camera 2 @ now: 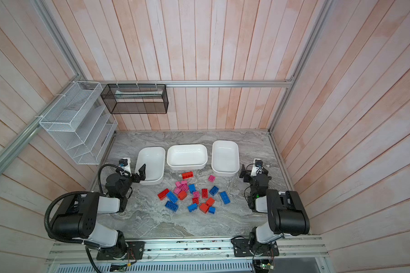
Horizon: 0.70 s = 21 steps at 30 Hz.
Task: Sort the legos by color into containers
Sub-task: 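Raise both arms from rest and move grippers over the brick pile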
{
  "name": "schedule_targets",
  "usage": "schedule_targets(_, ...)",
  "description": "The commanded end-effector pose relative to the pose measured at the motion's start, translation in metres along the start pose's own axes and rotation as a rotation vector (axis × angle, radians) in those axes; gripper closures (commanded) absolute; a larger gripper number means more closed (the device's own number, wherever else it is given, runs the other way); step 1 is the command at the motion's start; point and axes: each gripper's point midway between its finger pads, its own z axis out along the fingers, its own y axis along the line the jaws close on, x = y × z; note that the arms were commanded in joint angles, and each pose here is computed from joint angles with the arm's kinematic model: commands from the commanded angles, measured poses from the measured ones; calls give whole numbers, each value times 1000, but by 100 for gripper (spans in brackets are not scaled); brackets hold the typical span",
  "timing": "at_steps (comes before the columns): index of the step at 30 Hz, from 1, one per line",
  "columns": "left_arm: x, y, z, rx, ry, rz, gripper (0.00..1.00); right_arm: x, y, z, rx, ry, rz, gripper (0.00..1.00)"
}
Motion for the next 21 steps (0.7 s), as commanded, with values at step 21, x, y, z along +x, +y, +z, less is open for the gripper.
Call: schedule_targets(21,0,-1,0,8,-8,7,0,-10,0,1,7,-27,-1,2)
